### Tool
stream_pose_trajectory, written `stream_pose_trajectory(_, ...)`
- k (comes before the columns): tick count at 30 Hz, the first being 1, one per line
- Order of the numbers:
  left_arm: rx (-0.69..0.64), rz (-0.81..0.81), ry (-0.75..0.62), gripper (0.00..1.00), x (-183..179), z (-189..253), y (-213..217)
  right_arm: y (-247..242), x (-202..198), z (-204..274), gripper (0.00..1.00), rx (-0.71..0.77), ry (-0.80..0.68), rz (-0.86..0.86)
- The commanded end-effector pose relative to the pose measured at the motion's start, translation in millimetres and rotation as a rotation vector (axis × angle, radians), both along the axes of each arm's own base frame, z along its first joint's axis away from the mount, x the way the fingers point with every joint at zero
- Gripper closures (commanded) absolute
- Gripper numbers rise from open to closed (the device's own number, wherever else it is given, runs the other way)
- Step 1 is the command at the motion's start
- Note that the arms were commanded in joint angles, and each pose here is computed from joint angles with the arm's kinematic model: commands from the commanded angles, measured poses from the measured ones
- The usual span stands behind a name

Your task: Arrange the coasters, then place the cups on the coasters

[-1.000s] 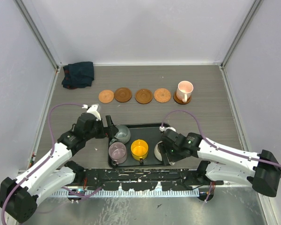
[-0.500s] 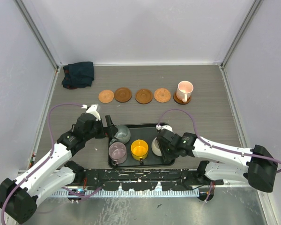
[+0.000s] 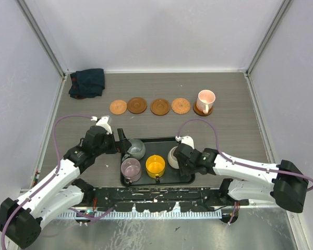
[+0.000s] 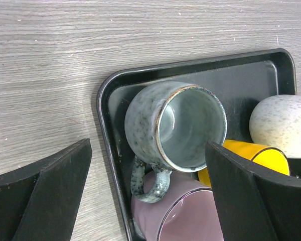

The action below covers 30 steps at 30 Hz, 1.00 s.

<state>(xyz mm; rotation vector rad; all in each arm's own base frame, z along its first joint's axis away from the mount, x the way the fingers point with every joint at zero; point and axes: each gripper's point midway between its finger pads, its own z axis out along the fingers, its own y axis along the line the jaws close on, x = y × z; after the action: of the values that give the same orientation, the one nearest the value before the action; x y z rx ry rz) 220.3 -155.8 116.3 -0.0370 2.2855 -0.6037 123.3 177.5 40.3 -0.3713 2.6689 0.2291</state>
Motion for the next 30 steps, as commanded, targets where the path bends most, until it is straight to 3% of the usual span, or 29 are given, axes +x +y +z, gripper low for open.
stream_pose_trajectory(1, -0.001, -0.002, -0.035, 0.04, 5, 7, -1, 6, 17, 12, 0.58, 0.048, -0.092, -0.057)
stream_pose_trajectory(8, -0.003, 0.001, -0.034, 0.04, 5, 7, -1, 8, 18, 9, 0.66, 0.049, -0.093, -0.051)
stream_pose_trajectory(14, -0.001, 0.001, -0.036, 0.04, 5, 7, -1, 7, 17, 4, 0.98, 0.042, -0.089, -0.046)
stream_pose_trajectory(22, -0.003, 0.007, -0.039, 0.04, 5, 6, 0, 3, 22, 3, 0.99, 0.002, -0.111, -0.036)
stream_pose_trajectory(30, -0.007, 0.016, -0.055, 0.04, 6, 9, 1, 10, 51, 37, 0.99, -0.023, -0.261, -0.005)
